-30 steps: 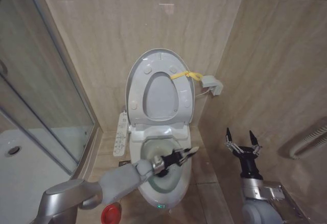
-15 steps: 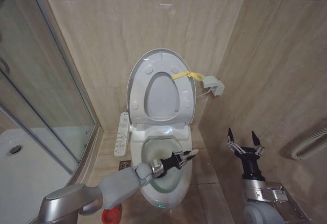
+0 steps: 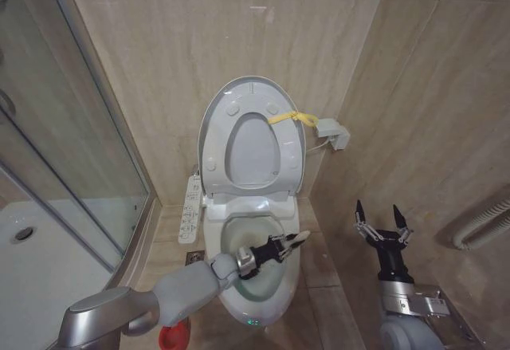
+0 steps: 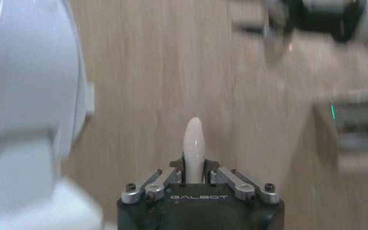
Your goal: Open the toilet lid, clean the toilet bowl with a toilet brush, close the toilet lid, and flush.
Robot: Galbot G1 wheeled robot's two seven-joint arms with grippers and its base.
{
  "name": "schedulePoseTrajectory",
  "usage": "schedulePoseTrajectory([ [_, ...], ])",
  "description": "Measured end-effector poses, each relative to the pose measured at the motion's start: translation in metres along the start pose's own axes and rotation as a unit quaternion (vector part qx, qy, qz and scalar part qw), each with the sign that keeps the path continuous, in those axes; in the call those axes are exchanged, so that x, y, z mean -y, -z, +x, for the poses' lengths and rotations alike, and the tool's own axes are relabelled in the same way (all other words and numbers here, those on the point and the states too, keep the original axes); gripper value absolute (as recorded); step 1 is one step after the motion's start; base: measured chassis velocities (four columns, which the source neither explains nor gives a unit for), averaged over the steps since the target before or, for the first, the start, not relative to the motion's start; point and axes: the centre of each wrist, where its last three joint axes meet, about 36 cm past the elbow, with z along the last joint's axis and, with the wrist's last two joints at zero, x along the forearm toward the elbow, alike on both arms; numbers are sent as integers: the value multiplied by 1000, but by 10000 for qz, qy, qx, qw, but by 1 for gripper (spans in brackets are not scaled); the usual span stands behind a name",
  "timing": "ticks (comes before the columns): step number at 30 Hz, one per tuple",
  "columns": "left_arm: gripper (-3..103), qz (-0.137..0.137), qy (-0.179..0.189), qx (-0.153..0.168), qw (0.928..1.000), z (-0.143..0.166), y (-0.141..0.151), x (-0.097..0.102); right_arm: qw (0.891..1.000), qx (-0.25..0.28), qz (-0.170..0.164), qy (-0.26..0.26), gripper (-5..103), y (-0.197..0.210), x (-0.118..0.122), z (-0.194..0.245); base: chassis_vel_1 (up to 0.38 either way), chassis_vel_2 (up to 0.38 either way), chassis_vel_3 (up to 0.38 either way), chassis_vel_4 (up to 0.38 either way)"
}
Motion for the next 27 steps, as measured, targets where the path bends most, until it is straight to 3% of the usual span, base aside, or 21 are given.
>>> schedulePoseTrajectory([
  [2, 19, 25, -5, 160, 9999, -11, 8, -1, 10000, -25, -3, -14, 100, -6, 1, -4, 0, 0, 0, 0],
  [8, 19, -158, 20, -547, 9984, 51, -31, -5, 10000, -17, 49, 15, 100, 4, 4, 2, 0, 0, 0, 0],
  [10, 19, -226, 58, -488, 9985, 47, -25, -14, 10000, 9, 59, 24, 100, 6, 5, 1, 0, 0, 0, 0],
  [12, 19, -193, 92, -125, 9997, 16, -3, -18, 10000, 19, 55, 9, 100, 6, 5, 0, 0, 0, 0, 0],
  [13, 19, -193, 92, -125, 9997, 16, -3, -18, 10000, 19, 55, 9, 100, 6, 5, 0, 0, 0, 0, 0],
  [15, 19, -199, 44, 178, 9996, -10, 14, -19, 10000, 8, 43, -15, 100, 1, 5, -3, 0, 0, 0, 0],
  [17, 19, -209, 40, 132, 9997, -8, 12, -21, 10000, -5, 31, -19, 100, -2, 5, -4, 0, 0, 0, 0],
  [20, 19, -315, -10, -563, 9979, 45, -26, -20, 10000, -20, 25, -6, 100, 1, 4, 1, 0, 0, 0, 0],
  [22, 19, -362, -24, -631, 9973, 53, -31, -21, 10000, -6, 31, 5, 100, 3, 4, 0, 0, 0, 0, 0],
  [26, 19, -310, -42, -394, 9987, 30, -21, -16, 10000, 12, 41, 15, 100, 5, 4, 0, 0, 0, 0, 0],
  [27, 19, -265, -83, -161, 9995, 9, -10, -11, 10000, 22, 37, 9, 100, 4, 4, -2, 0, 0, 0, 0],
])
